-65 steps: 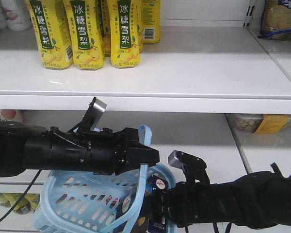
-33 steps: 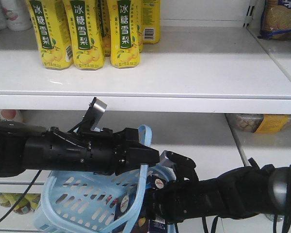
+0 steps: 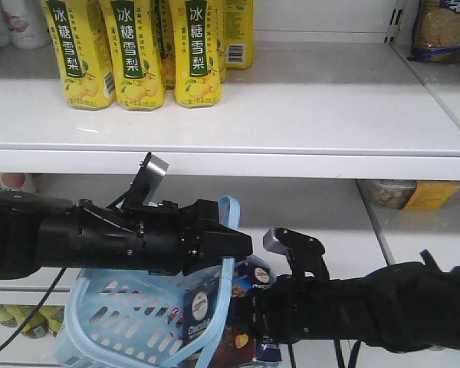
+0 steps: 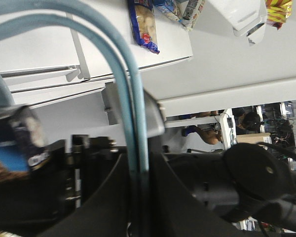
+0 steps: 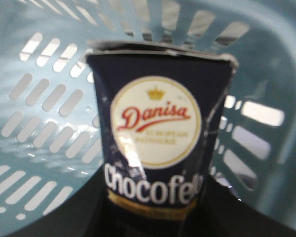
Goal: Left arm holds basket, right arm returns cookies
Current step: 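Close the right gripper on the top of the Chocofello box, then lift the box out of the basket with the right gripper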
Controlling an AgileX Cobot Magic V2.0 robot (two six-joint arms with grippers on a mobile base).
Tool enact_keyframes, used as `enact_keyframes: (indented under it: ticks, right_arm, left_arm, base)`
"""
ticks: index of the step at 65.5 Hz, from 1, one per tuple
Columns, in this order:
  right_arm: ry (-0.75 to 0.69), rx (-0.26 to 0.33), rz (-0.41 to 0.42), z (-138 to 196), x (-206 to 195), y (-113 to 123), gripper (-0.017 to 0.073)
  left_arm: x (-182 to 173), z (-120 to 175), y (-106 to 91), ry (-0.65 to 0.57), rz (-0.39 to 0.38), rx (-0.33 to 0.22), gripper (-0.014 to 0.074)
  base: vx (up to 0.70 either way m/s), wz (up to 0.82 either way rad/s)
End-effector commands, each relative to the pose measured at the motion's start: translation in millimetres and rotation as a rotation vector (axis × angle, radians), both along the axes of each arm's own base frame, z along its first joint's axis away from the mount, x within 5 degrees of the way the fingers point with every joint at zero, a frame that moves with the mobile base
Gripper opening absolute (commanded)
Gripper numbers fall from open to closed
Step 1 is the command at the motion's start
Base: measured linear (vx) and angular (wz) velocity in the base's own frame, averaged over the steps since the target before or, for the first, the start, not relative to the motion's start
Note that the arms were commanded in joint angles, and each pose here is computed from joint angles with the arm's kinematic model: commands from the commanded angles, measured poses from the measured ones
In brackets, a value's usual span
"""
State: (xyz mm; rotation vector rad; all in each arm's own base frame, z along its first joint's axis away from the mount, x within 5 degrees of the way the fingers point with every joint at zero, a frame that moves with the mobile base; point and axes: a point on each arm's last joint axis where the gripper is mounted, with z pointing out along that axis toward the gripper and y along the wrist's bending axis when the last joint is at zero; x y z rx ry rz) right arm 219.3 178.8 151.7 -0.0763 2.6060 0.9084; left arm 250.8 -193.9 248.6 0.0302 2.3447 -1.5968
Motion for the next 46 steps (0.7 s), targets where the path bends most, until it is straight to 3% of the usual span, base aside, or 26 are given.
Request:
enact_keyframes:
  ticks: [1,15,40,46]
  right_arm:
    - [-0.082,0.011,-0.047,23.0,-4.6,-9.1,0.0165]
    - [-0.211,0.027,-0.038,51.9,-27.9,-27.9,0.0165]
    - [-0.544,0.149,-0.063,119.8,-74.1,-64.0,0.0165]
    - [-0.636,0.146,-0.068,132.4,-82.3,-72.4,0.0165]
  left_arm:
    - [2.2,31.0,-0.2,-0.09,0.029,-0.106,-0.0003]
    - [2.2,31.0,-0.2,-0.09,0.029,-0.106,-0.0003]
    - [2.2,31.0,-0.2,-0.09,0.029,-0.106,-0.0003]
    - [2.2,31.0,-0.2,-0.09,0.029,-0.106,-0.0003]
  base:
    - [0.0,0.0]
    - [0.0,0.0]
    - [0.0,0.0]
    - [0.0,0.0]
